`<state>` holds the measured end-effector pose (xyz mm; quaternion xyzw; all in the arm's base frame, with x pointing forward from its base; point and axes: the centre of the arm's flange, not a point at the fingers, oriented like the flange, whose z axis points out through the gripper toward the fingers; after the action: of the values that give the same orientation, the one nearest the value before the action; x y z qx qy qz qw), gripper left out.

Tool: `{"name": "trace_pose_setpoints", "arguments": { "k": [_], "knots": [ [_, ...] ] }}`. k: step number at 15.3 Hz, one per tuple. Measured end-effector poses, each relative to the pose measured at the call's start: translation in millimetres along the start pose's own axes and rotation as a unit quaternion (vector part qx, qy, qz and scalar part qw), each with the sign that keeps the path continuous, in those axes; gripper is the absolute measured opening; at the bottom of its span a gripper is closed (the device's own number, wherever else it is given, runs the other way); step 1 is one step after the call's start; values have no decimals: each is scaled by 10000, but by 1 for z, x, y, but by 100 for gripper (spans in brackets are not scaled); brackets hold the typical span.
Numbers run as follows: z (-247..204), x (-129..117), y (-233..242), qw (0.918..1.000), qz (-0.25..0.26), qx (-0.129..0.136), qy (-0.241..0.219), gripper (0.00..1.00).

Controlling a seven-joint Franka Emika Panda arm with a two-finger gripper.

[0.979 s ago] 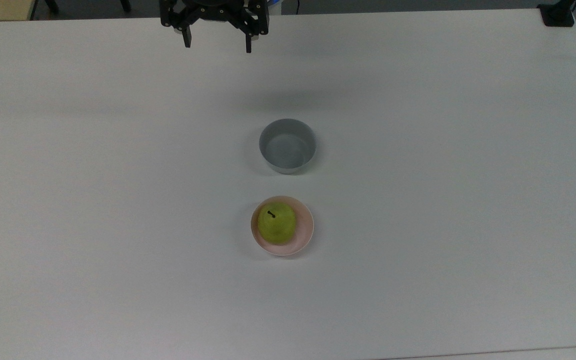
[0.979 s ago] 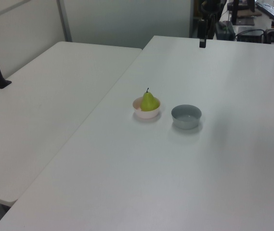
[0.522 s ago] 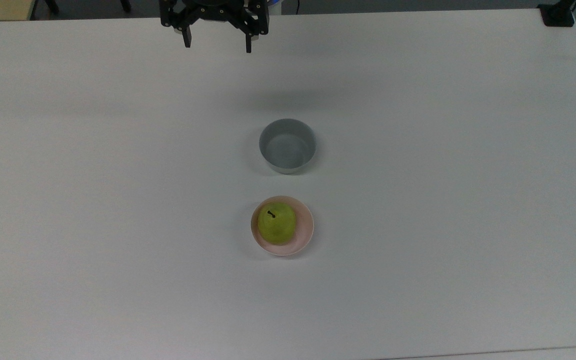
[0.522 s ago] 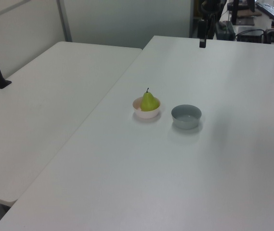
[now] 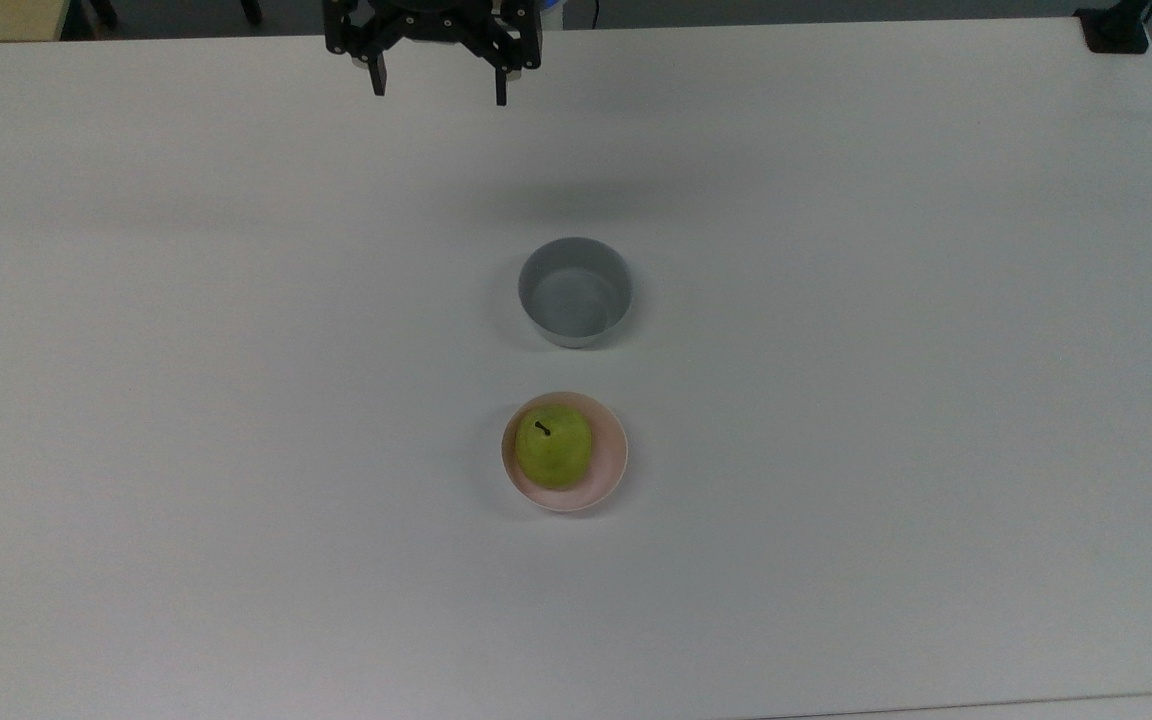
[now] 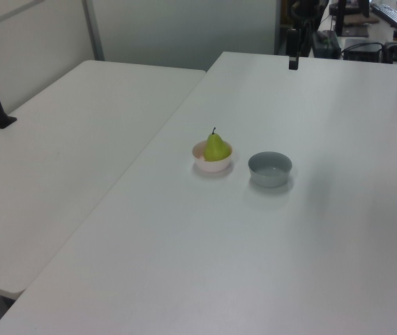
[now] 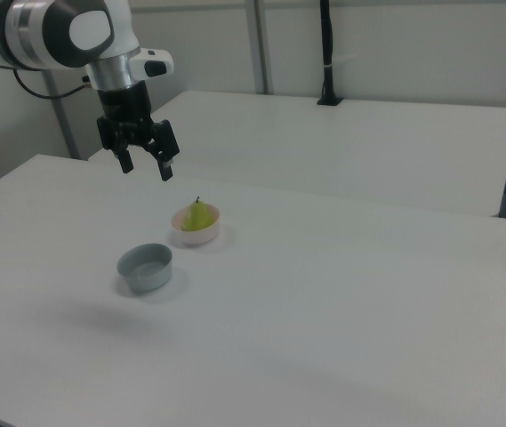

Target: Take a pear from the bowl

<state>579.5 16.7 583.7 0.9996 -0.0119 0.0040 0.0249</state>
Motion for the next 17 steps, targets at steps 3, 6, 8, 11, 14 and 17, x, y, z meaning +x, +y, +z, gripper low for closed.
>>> {"name": "trace_pose_setpoints", "arguments": {
  "k": [3,6,8,11,14,17],
  "knots": [
    [0,-1,-7,10000,-66,0,-3,100],
    [2,-1,-14,9999,-128,-1,-19,100],
    [4,-2,-22,9998,-195,-3,-47,100],
    [7,-2,-37,9994,-328,-6,-72,100],
    [7,-4,-49,9990,-432,-6,-68,100],
    [7,-4,-52,9989,-466,-6,-66,100]
  ]
}}
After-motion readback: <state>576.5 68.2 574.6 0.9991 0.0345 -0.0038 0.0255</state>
